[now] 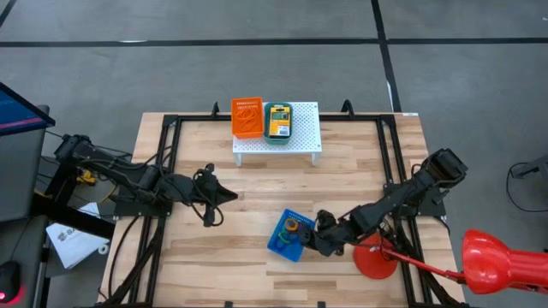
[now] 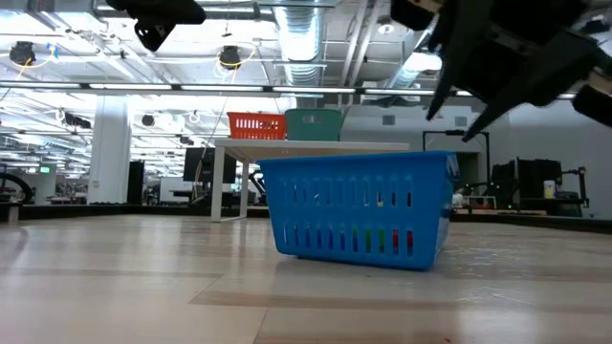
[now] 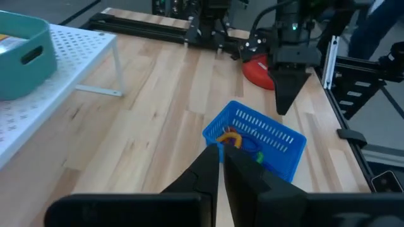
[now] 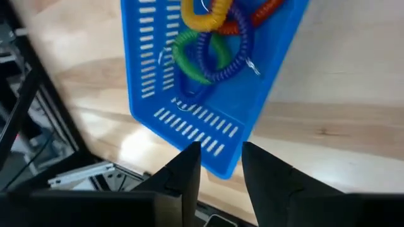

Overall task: Pick & Place Office Desk Supplies
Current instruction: Put the blue bin on the shelf

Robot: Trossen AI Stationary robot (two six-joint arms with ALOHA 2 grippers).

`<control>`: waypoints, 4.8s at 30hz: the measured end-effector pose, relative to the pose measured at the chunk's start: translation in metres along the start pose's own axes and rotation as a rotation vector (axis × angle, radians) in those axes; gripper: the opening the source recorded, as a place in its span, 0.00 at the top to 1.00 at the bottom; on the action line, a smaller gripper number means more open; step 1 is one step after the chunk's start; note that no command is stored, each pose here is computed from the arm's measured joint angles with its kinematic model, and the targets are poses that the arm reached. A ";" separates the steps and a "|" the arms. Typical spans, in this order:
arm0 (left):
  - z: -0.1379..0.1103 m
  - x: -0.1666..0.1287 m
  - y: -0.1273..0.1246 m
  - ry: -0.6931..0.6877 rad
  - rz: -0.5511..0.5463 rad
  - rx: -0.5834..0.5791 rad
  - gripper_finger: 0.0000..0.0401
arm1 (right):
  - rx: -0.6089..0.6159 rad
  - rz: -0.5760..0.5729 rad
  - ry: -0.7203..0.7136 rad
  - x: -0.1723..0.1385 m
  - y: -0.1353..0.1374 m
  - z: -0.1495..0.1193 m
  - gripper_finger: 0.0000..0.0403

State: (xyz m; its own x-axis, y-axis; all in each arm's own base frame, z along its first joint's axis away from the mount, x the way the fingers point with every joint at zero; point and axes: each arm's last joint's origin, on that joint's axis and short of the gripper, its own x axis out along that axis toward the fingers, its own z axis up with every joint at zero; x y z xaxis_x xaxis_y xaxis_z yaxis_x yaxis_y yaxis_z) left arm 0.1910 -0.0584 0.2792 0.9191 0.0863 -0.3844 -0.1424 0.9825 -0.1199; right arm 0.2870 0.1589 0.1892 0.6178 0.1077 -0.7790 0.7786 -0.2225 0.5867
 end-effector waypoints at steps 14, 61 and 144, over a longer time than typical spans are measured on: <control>0.000 -0.014 0.000 -0.004 -0.005 0.014 0.96 | 0.013 -0.301 -0.021 0.016 0.022 -0.004 0.72; -0.002 -0.017 -0.006 -0.009 -0.037 0.026 0.96 | 0.102 -0.225 -0.034 0.059 0.030 0.012 0.72; -0.008 -0.015 -0.005 0.055 -0.014 0.003 0.96 | -0.188 -0.440 -0.001 -0.161 0.145 0.349 0.99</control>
State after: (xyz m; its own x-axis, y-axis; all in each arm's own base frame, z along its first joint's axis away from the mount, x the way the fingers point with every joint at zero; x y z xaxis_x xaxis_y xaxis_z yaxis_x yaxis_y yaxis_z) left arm 0.1746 -0.0656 0.2781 0.8997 0.0630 -0.4320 -0.1279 0.9841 -0.1228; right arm 0.2616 -0.2290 0.3223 0.2249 0.1516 -0.9625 0.9727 0.0229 0.2309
